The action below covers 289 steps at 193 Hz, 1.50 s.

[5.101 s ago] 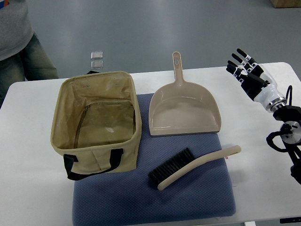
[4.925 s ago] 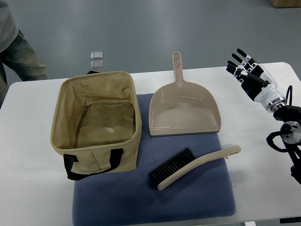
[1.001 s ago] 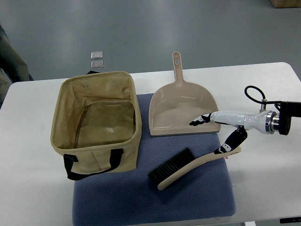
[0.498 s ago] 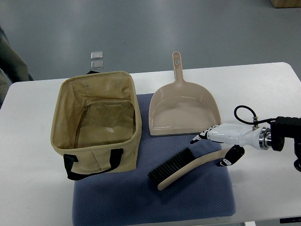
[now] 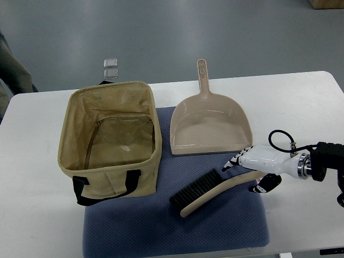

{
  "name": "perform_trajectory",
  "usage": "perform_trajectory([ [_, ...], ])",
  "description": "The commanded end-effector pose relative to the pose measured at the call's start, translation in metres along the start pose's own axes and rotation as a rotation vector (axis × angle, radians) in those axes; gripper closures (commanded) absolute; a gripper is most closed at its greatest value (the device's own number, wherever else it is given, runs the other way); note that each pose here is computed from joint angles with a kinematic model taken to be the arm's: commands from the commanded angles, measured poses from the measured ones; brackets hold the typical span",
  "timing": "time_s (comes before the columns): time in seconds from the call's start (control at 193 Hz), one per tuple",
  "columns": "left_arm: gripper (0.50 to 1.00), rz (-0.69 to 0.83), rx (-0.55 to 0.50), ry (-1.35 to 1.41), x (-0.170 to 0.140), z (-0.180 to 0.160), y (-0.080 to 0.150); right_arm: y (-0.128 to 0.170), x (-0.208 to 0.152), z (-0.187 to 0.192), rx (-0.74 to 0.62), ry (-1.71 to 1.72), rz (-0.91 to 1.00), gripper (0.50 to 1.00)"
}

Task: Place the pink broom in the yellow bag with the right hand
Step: 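Close the right hand fingers around the brush handle, then lift the brush with the right hand over the tan bag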

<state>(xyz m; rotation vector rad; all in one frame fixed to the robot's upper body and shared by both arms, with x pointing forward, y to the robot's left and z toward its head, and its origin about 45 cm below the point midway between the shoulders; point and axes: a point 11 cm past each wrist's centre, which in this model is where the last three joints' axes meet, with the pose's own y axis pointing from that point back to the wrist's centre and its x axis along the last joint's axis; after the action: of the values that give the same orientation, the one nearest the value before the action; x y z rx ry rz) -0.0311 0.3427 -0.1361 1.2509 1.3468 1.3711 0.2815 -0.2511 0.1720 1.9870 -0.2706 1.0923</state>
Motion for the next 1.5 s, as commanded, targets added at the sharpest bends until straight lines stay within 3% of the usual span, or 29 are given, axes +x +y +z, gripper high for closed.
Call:
perform_trajectory([
  [0.0, 0.500, 0.000, 0.000, 0.000, 0.000, 0.000, 0.000, -0.001, -0.003, 0.000, -0.010, 0.010, 0.012, 0.695],
  [0.435, 0.500, 0.000, 0.000, 0.000, 0.000, 0.000, 0.000, 0.000, -0.007, 0.004, -0.051, 0.026, 0.051, 0.742],
  [0.591, 0.500, 0.000, 0.000, 0.000, 0.000, 0.000, 0.000, 0.000, -0.008, 0.005, -0.063, 0.032, 0.048, 0.783],
  [0.845, 0.500, 0.000, 0.000, 0.000, 0.000, 0.000, 0.000, -0.001, -0.010, 0.005, -0.075, 0.030, 0.046, 0.926],
  [0.918, 0.500, 0.000, 0.000, 0.000, 0.000, 0.000, 0.000, -0.002, -0.011, 0.005, -0.077, 0.029, 0.044, 1.000],
  [1.296, 0.500, 0.000, 0.000, 0.000, 0.000, 0.000, 0.000, 0.001, -0.007, 0.011, -0.101, 0.035, 0.073, 1.000],
  [1.493, 0.500, 0.000, 0.000, 0.000, 0.000, 0.000, 0.000, 0.007, 0.021, 0.020, -0.124, 0.046, 0.209, 1.000],
])
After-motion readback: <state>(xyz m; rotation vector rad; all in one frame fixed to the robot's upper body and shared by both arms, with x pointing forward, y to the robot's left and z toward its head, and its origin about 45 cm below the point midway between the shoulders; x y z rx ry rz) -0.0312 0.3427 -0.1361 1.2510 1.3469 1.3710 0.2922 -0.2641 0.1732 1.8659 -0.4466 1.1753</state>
